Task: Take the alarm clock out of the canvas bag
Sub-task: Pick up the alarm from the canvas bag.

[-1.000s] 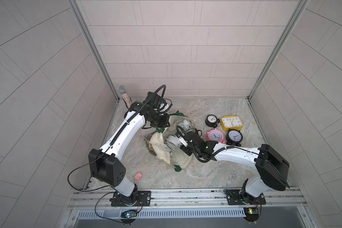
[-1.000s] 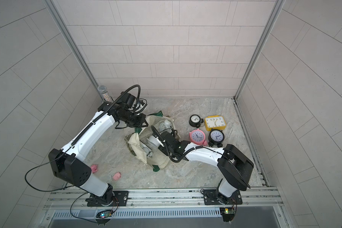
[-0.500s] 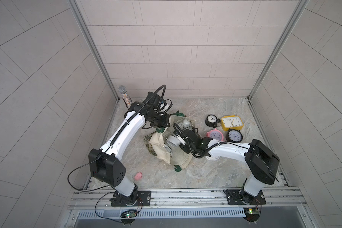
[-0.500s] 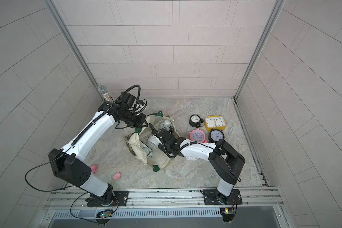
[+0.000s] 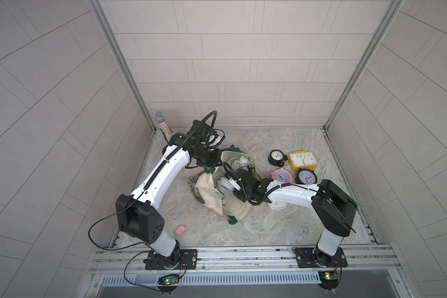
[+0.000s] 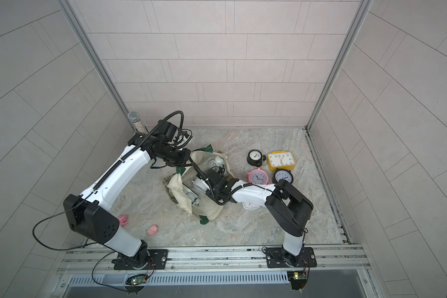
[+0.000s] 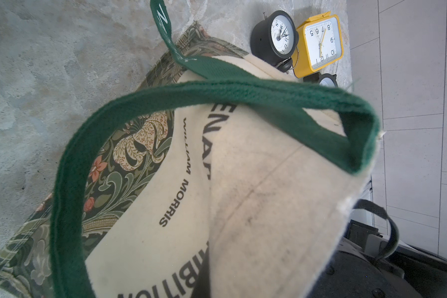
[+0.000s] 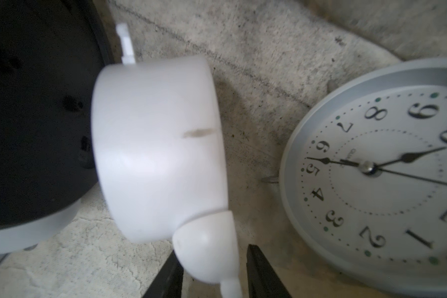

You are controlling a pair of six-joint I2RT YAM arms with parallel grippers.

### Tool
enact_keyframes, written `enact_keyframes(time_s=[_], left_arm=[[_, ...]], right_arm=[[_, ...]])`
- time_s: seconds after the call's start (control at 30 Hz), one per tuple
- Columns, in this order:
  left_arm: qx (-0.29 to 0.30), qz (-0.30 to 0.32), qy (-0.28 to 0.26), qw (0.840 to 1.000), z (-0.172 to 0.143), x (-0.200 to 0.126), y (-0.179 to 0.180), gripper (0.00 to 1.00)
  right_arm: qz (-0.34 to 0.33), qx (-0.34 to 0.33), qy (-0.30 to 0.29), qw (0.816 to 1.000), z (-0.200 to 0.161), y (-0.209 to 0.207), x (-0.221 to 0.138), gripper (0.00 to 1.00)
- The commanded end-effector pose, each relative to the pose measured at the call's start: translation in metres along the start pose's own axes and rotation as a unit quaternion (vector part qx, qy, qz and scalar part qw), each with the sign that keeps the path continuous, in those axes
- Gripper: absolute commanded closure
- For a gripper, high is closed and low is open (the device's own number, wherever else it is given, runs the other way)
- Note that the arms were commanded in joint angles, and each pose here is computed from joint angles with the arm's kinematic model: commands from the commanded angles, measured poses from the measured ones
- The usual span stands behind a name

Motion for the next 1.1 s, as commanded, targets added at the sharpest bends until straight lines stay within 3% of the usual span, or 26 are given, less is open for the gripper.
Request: enact_keyframes(time_s=[0.0,0.53,1.07], left_arm=[[0.006,-0.007,0.003,1.000,-0.005,-0.001,-0.003,1.00],[0.008,-0.008,0.003,1.000,-0.006,-0.001,-0.003,1.00],[0.010,-0.005,-0.001,1.000,-0.004,-0.004,-0.004,1.00]], right_arm=[[0.010,0.000,0.002,1.000,-0.001,0.002,0.004,0.60],[0.008,0.003,-0.010,1.000,-0.004,0.001,-0.002,0.88],[0.042,0.013,-0.043,0.998,0.010,-0.002,-0.048,0.96]])
Point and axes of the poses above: each gripper's point midway between its finger pads, its own x axis out along the fingers, its own y axis along the line the jaws close on, z = x × y, the point moved 7 cm from there along -x, back along the fingers, and after that the axes turned 7 degrees about x, right-handed, at the moved point
